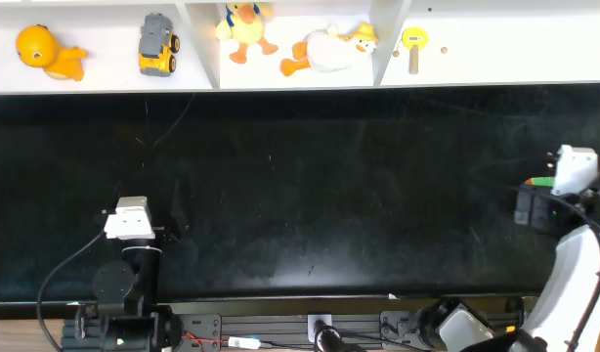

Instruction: Store Toys

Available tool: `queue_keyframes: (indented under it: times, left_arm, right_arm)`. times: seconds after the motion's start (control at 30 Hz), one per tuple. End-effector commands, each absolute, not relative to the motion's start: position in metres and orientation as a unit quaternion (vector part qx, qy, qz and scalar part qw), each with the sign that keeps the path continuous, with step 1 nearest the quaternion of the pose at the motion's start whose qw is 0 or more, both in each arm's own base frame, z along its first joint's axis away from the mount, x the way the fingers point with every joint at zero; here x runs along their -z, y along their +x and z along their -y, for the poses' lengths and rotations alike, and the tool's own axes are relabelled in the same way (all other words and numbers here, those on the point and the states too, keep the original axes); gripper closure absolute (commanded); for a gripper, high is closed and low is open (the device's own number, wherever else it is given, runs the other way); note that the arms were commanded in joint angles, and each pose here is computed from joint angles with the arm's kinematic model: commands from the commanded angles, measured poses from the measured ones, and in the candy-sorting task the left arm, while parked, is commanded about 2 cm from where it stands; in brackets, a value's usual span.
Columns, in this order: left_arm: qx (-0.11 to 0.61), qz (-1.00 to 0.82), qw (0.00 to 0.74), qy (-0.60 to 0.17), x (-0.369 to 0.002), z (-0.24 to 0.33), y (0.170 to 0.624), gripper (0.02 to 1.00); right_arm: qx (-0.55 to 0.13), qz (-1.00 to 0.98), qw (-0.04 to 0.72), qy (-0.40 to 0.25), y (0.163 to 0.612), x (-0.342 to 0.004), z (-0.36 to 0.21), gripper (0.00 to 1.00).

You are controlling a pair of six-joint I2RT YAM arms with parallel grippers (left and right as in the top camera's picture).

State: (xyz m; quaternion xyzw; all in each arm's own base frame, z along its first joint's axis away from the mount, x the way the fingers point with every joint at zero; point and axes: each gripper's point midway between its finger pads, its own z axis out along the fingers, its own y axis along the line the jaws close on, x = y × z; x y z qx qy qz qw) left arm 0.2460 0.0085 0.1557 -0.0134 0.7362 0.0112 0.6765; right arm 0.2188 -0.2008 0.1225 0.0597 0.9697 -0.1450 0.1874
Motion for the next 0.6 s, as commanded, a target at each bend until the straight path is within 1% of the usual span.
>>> queue_keyframes:
  times: [0.03,0.17,0.27,0.3,0.43,0.6]
  left_arm:
    - [-0.005,-0.734,0.679,-0.018,-0.156,-0.008,0.246,0.020]
    - [-0.005,-0.734,0.679,-0.018,-0.156,-0.008,0.246,0.020]
    - [-0.005,-0.734,0.679,-0.018,-0.156,-0.008,0.246,0.020]
    - [-0.005,-0.734,0.679,-0.018,-0.156,-0.008,0.246,0.020]
    - [-0.005,-0.734,0.679,-0.018,-0.156,-0.008,0.246,0.020]
    - [-0.005,-0.734,0.679,-0.018,-0.156,-0.008,0.246,0.023]
  right_arm:
    - [0.149,-0.971,0.182,0.047,0.208,-0.114,0.224,0.007]
    - [0.132,-0.974,0.177,0.057,0.204,-0.097,0.238,0.012]
    - [0.098,-0.977,0.186,0.047,0.212,-0.084,0.232,0.003]
    - [0.078,-0.977,0.197,0.038,0.222,-0.079,0.226,0.005]
    - [0.067,-0.977,0.201,0.025,0.240,-0.067,0.221,0.005]
    - [0.065,-0.975,0.207,0.041,0.251,-0.057,0.227,0.003]
